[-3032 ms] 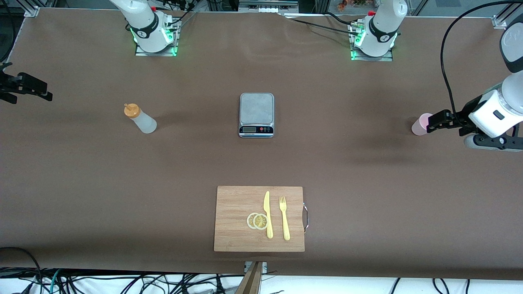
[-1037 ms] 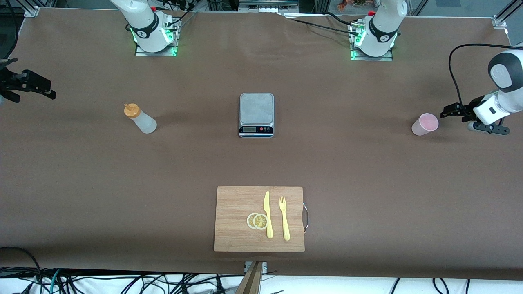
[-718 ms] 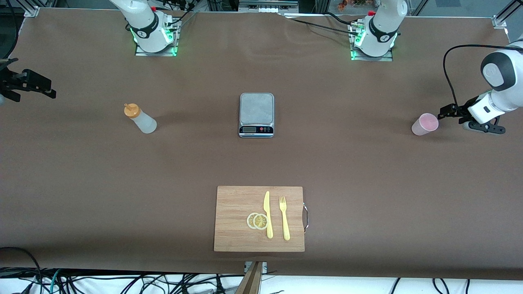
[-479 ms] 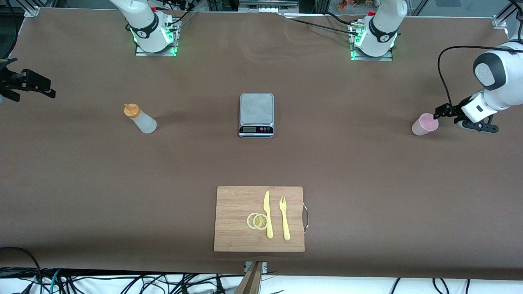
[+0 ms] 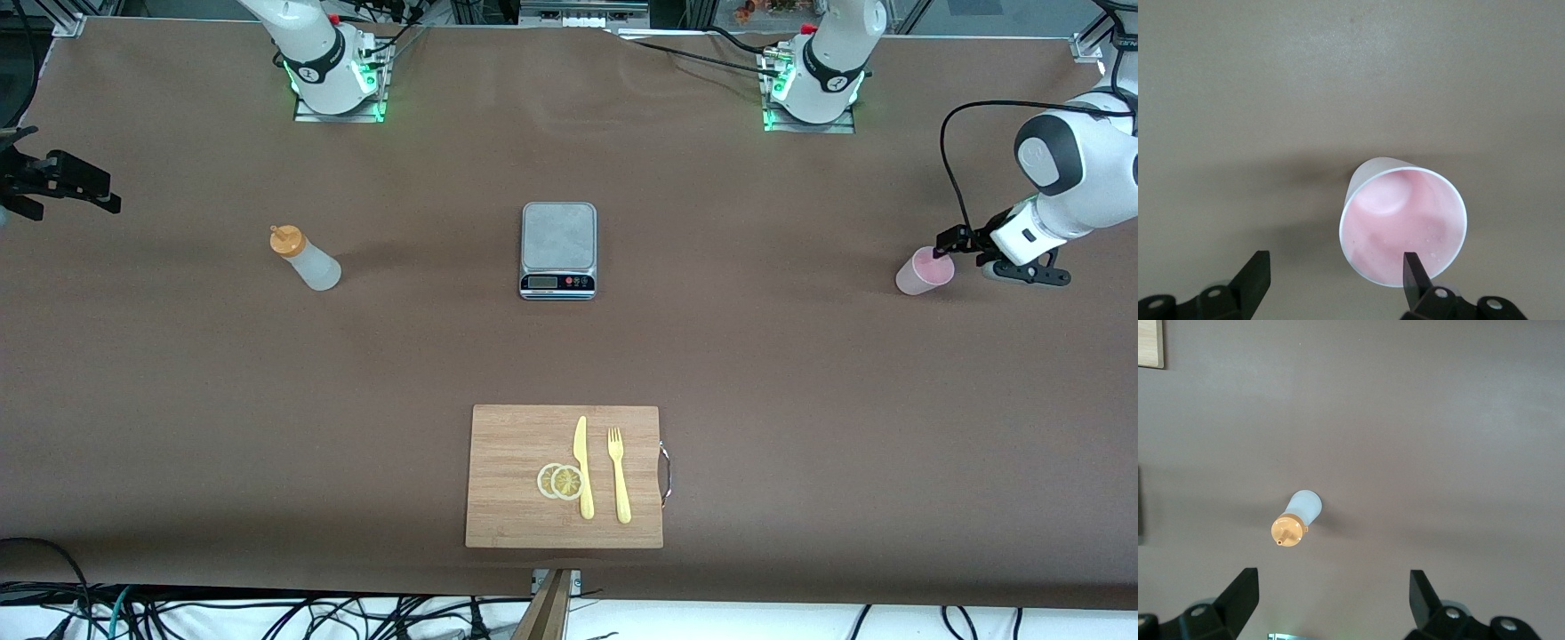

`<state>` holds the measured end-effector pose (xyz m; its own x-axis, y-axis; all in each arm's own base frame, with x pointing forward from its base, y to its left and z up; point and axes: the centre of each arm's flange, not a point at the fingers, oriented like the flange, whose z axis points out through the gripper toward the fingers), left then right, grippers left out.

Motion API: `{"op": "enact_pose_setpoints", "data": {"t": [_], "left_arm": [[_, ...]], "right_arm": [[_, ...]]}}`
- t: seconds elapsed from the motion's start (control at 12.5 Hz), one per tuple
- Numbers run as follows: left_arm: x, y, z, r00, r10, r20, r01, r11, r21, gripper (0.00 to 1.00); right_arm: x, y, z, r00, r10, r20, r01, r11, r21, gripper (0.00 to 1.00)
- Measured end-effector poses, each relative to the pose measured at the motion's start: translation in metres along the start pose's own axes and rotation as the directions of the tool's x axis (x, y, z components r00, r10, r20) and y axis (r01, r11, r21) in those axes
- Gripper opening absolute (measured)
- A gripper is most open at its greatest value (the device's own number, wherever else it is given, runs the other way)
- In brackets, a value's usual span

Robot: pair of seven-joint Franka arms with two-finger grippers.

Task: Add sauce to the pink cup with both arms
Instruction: 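Lower the left gripper around the pink cup and close it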

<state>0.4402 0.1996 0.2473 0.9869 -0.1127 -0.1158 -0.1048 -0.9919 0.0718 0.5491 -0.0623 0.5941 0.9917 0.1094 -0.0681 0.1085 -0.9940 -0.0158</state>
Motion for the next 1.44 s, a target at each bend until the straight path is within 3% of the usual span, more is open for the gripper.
{"op": "enact_pose_setpoints", "data": {"t": [0.96,1.44], "left_arm": [[0.006,0.006,0.013,0.999,-0.032,-0.020,0.032,0.999,0.021,0.83],[0.006,0.006,0.013,0.998,-0.052,-0.019,0.052,0.998,0.020,0.16]], "right_arm": [[-0.002,0.007,0.001,1.000,0.012,0.004,-0.012,1.000,0.002,1.00],[-0.003,0.011,0.002,1.000,0.020,0.006,-0.020,1.000,0.003,1.00]]}}
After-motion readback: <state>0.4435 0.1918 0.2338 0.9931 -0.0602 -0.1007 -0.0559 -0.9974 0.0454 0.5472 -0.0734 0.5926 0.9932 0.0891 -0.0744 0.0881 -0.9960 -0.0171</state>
